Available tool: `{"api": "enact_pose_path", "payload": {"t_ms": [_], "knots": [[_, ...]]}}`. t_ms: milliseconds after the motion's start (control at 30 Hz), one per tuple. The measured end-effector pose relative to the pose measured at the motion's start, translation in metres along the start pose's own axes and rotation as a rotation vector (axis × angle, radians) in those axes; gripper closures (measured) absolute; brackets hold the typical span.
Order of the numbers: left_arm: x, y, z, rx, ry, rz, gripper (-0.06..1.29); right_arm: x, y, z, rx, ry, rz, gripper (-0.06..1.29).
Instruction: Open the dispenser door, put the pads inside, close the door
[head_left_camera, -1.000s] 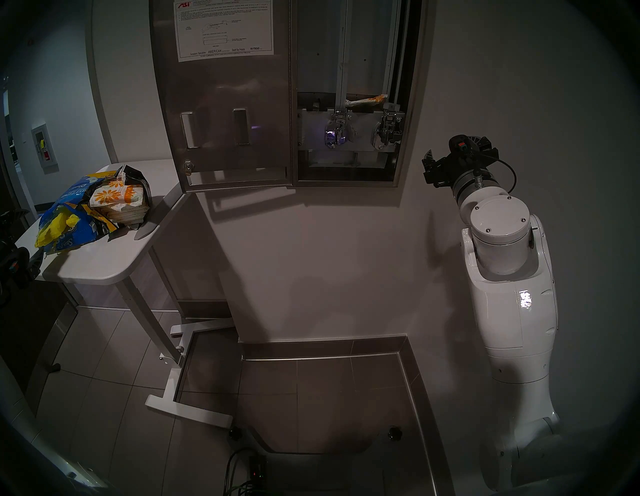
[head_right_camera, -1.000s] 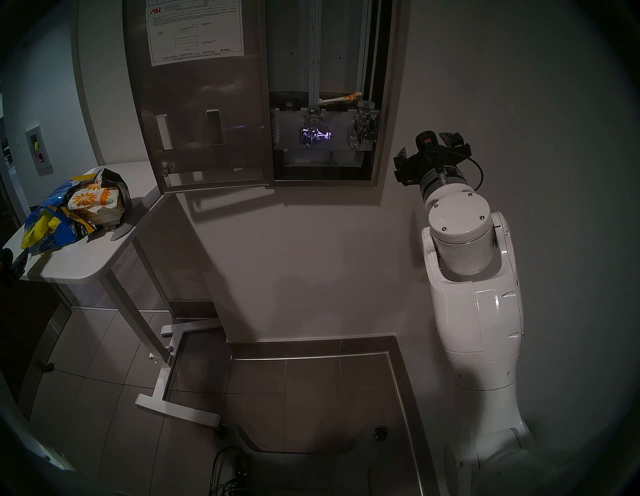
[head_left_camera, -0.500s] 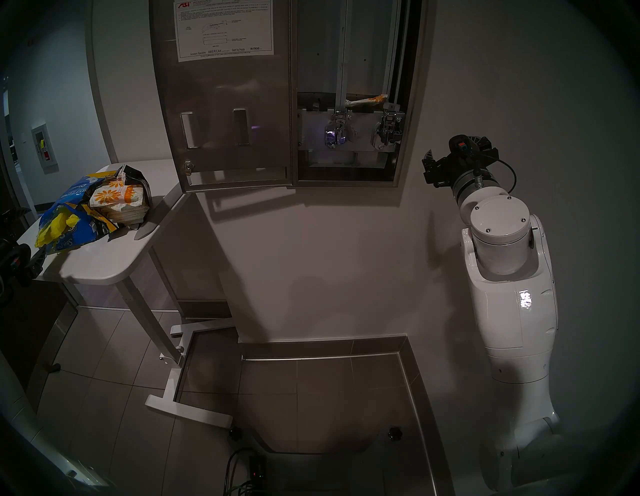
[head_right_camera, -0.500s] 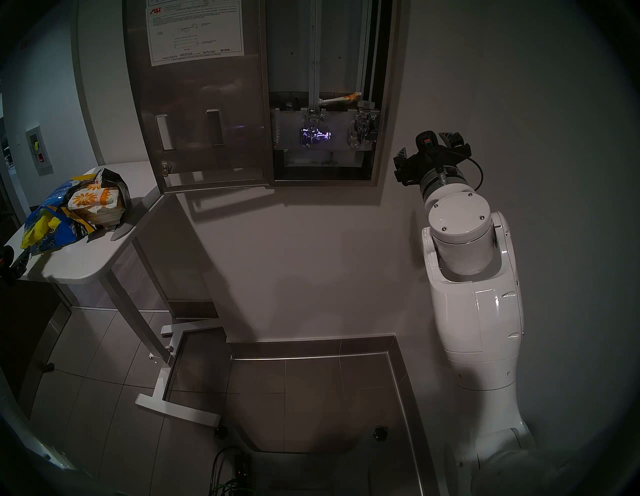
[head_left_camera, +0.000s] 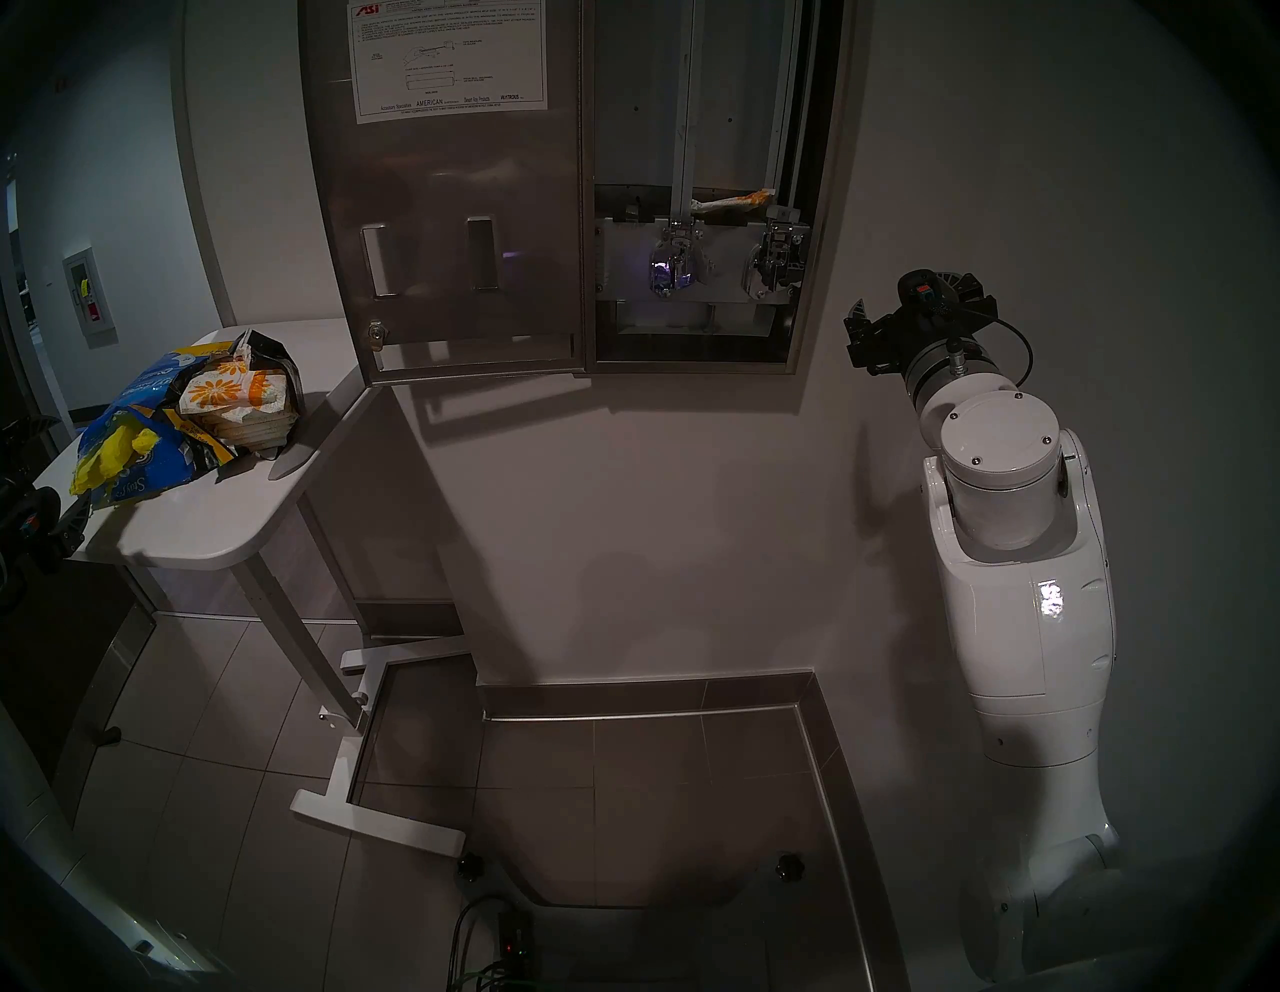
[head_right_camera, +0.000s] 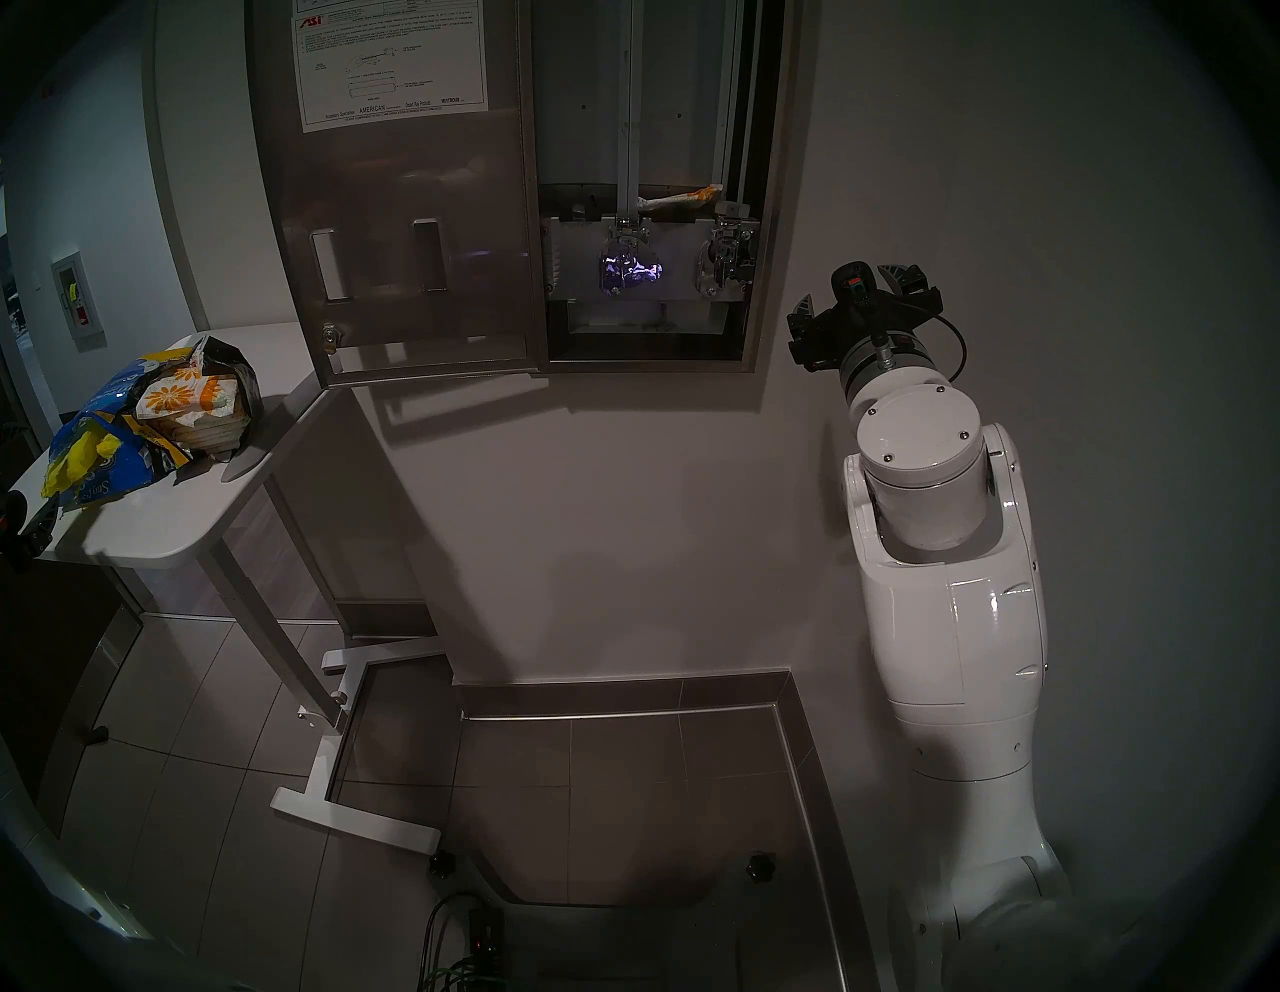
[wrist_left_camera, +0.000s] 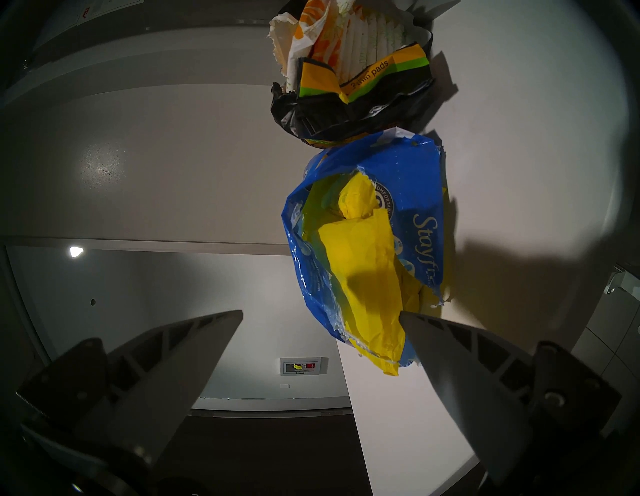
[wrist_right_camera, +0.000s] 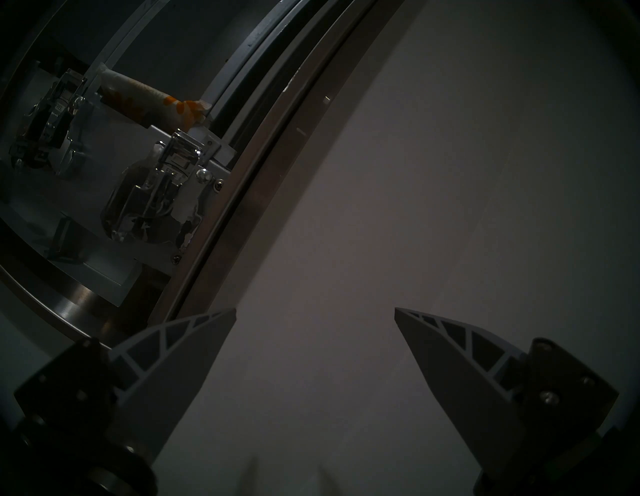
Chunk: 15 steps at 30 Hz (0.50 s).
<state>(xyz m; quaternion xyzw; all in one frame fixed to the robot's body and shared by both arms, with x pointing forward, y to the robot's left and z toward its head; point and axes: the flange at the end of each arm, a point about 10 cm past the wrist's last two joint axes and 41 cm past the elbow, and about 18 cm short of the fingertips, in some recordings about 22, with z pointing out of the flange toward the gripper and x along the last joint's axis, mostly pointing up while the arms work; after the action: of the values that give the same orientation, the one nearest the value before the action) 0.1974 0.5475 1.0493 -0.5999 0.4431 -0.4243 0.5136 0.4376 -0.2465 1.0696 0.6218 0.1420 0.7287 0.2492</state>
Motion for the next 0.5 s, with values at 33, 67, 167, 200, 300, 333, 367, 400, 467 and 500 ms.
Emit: {"api": "enact_pose_path", "payload": {"t_ms": [33, 67, 167, 200, 300, 333, 367, 400, 467, 500], "knots": [[0.0, 0.0, 0.0, 0.0, 0.0, 0.0, 0.0, 0.0, 0.0, 0.0, 0.0, 0.0, 0.0, 0.04], [0.0, 0.0, 0.0, 0.0, 0.0, 0.0, 0.0, 0.0, 0.0, 0.0, 0.0, 0.0, 0.0, 0.04], [0.0, -0.0001, 0.0, 0.0, 0.0, 0.0, 0.0, 0.0, 0.0, 0.0, 0.0, 0.0, 0.0, 0.04], [0.0, -0.0001, 0.0, 0.0, 0.0, 0.0, 0.0, 0.0, 0.0, 0.0, 0.0, 0.0, 0.0, 0.04], [0.0, -0.0001, 0.0, 0.0, 0.0, 0.001, 0.0, 0.0, 0.0, 0.0, 0.0, 0.0, 0.0, 0.04], [0.0, -0.0001, 0.0, 0.0, 0.0, 0.001, 0.0, 0.0, 0.0, 0.0, 0.0, 0.0, 0.0, 0.04], [0.0, 0.0, 0.0, 0.0, 0.0, 0.001, 0.0, 0.0, 0.0, 0.0, 0.0, 0.0, 0.0, 0.04], [0.0001, 0.0001, 0.0001, -0.001, 0.001, 0.001, 0.0, 0.0, 0.0, 0.0, 0.0, 0.0, 0.0, 0.04], [0.0006, 0.0007, 0.0005, -0.003, 0.002, 0.0, 0.0, 0.0, 0.0, 0.0, 0.0, 0.0, 0.0, 0.04], [0.001, 0.001, 0.0008, -0.004, 0.002, -0.001, 0.0, 0.0, 0.0, 0.0, 0.0, 0.0, 0.0, 0.04]]}}
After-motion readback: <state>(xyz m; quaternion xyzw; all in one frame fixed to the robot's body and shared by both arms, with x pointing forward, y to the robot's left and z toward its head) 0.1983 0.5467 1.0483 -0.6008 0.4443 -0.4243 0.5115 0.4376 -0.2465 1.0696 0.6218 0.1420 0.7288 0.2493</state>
